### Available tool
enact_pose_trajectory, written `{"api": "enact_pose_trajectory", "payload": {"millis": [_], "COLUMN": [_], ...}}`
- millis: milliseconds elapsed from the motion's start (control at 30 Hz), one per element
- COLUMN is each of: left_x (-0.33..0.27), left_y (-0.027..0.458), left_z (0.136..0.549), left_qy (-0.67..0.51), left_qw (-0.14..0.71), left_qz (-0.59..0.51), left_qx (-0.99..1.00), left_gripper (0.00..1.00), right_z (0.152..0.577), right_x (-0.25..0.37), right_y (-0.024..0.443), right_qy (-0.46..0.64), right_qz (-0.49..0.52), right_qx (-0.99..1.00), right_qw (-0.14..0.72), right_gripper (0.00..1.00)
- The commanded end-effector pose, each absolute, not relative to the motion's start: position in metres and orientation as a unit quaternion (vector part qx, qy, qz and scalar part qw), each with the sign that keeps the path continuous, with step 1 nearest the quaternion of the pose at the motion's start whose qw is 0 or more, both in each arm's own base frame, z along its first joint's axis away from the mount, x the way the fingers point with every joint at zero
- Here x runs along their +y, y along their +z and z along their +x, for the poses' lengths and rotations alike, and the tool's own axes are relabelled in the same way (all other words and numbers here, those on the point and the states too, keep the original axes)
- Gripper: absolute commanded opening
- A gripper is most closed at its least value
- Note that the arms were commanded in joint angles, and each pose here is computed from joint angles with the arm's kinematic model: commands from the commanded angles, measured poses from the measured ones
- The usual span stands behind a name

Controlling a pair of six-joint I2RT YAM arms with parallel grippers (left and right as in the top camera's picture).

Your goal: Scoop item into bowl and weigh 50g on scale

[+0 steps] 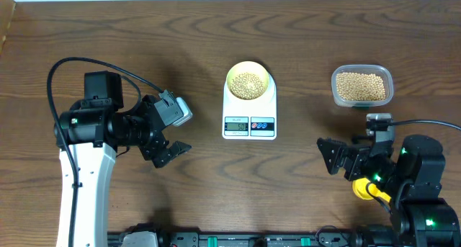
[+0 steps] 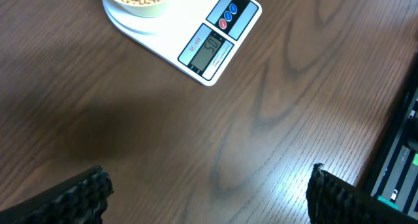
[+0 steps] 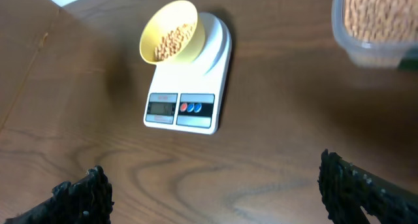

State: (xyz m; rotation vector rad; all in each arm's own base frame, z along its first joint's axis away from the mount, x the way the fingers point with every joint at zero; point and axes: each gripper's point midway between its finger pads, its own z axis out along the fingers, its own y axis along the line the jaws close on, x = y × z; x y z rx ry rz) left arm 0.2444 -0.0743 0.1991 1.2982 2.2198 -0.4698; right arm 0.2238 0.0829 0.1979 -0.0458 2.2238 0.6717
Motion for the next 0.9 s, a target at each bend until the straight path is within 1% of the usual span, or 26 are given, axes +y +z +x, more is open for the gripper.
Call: {"api": "enact_pose_trajectory", "payload": {"millis": [0,100,200,333,467,567,867], "left_x": [-0.074,-0.074,-0.074,-0.074,-0.074,-0.074,-0.074], "left_y": [0.197,0.197,0.197,0.197,0.197,0.197,0.197], "left_z": [0.242,0.242,0.242,0.242,0.242,0.242,0.242], "left_qy": [-0.171,-0.171,-0.171,-0.171,-0.171,-0.171,-0.171], "left_qw": [0.258,0.258,0.258,0.258,0.258,0.258,0.258], "left_qz": [0.487,0.487,0.487,0.487,0.487,0.487,0.487], "left_qx": [0.817,0.817,0.817,0.817,0.817,0.817,0.817], "left_gripper": [0.98,0.98,0.98,0.98,0.98,0.98,0.98], "right_z": [0.226,0.218,0.207,0.197,0.193,0.197,0.229], "right_x": [0.080,0.066,0.060,0.049,0.040,0.038,0.040], "right_y": [0.216,0.233,0.246,0.254,0.246,0.240,0.209], "right_qy": [0.235,0.182,0.143,0.089,0.063,0.056,0.052], "right_qz": [-0.064,-0.061,-0.086,-0.112,-0.102,-0.098,-0.099], "right_qx": [0.858,0.840,0.816,0.791,0.778,0.763,0.711], "right_qw": [0.451,0.507,0.554,0.595,0.617,0.636,0.694], "right_gripper": [0.99,0.99,0.99,0.99,0.99,0.99,0.99]}}
